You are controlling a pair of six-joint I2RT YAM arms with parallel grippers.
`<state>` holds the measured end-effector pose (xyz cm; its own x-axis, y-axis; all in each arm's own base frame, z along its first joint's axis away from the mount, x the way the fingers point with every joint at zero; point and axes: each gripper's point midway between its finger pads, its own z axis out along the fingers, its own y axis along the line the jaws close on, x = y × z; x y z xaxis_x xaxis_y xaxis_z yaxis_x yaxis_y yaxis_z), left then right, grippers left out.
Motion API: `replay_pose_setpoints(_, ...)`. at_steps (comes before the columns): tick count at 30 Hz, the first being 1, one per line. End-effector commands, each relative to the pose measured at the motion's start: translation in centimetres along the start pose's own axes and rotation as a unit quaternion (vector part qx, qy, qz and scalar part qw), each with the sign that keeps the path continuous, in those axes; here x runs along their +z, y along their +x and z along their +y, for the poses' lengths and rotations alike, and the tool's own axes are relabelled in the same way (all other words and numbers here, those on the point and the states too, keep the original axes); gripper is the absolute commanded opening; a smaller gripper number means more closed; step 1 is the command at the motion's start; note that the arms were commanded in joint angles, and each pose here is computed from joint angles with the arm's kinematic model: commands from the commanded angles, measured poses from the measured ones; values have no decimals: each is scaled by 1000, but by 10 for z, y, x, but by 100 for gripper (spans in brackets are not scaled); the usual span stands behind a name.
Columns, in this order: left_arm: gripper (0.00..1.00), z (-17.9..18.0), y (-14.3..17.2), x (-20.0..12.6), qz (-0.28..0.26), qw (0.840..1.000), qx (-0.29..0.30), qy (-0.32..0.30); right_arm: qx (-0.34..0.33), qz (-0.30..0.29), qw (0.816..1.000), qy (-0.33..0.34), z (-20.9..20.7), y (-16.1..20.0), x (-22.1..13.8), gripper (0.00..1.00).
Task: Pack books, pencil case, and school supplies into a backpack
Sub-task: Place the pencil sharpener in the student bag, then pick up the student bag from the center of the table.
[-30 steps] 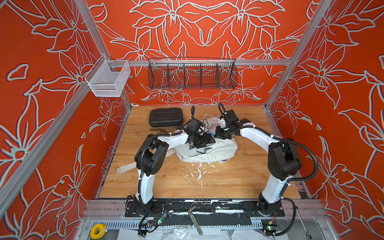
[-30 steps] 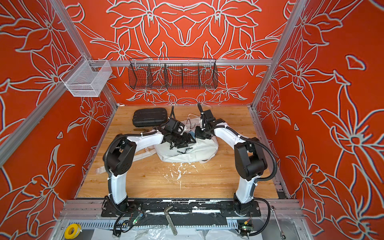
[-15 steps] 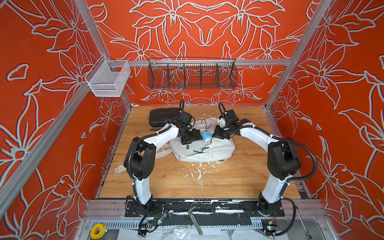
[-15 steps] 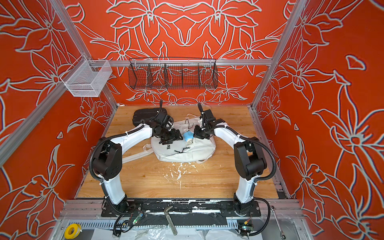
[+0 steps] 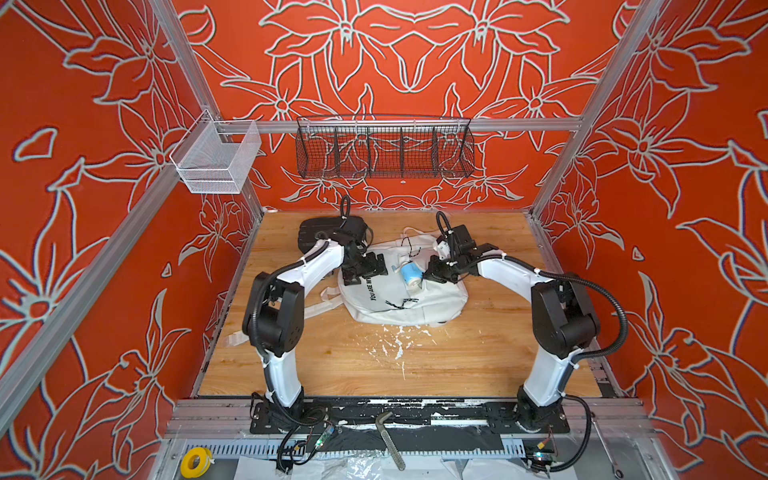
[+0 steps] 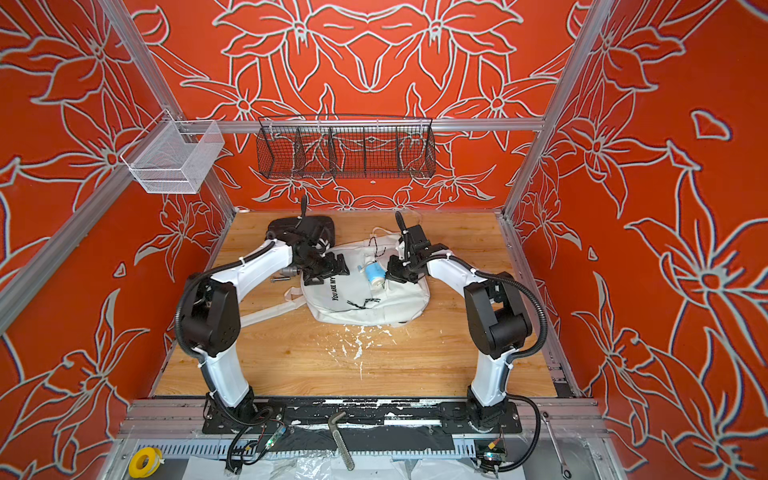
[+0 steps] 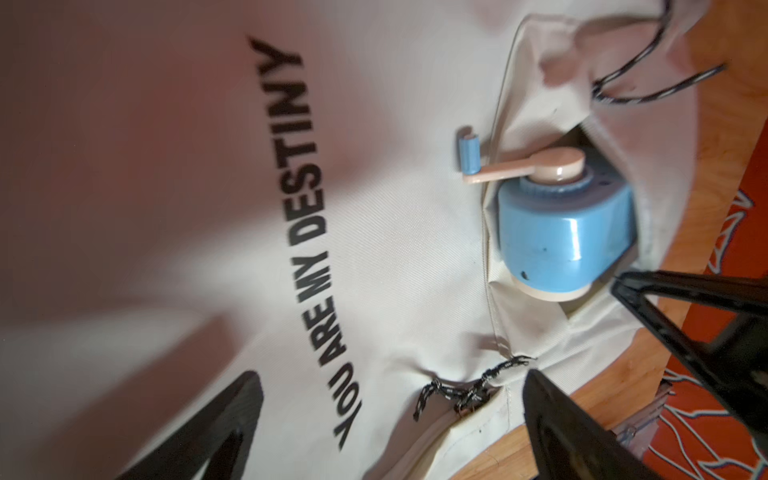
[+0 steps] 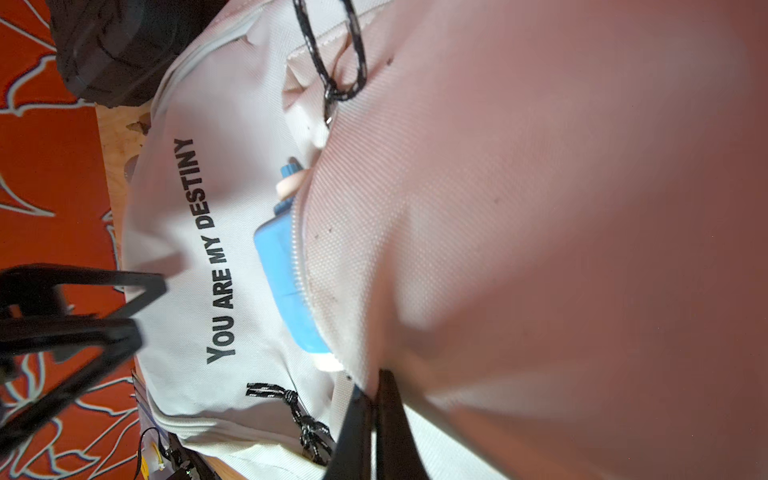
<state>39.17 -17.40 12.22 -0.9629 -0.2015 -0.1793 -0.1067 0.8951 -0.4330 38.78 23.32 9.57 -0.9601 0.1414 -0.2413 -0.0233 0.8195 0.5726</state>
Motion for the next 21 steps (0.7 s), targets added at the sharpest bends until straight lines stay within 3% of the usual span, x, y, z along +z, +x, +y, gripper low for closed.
replay_pose_setpoints(1, 97, 35, 28, -7, 45, 997, 8, -64, 5, 13, 1000, -5, 2, 7, 12, 0)
replay_pose_setpoints(5, 97, 56, 43, -38, 5, 995, 4, -97, 0, 16, 1000, -2, 2, 8, 11, 0)
replay_pose_setpoints(9, 97, 78, 53, -69, -44, 995, -60, -66, -2, 21, 1000, 0, 2, 8, 13, 0)
replay_pose_setpoints(12, 97, 92, 61, -46, -45, 994, -89, -38, -4, 14, 1000, -6, 7, 4, 10, 0)
replay_pose_setpoints(16, 100, 80, 47, -11, -13, 995, -99, 8, -13, 11, 1000, -14, 17, 1, 3, 0)
replay_pose_setpoints(20, 91, 73, 22, 4, -43, 995, -88, 34, -20, 6, 1000, -24, 25, 1, -5, 0)
replay_pose_setpoints(21, 84, 70, 17, 6, -45, 995, -83, 42, -21, 5, 999, -27, 27, 1, -6, 0)
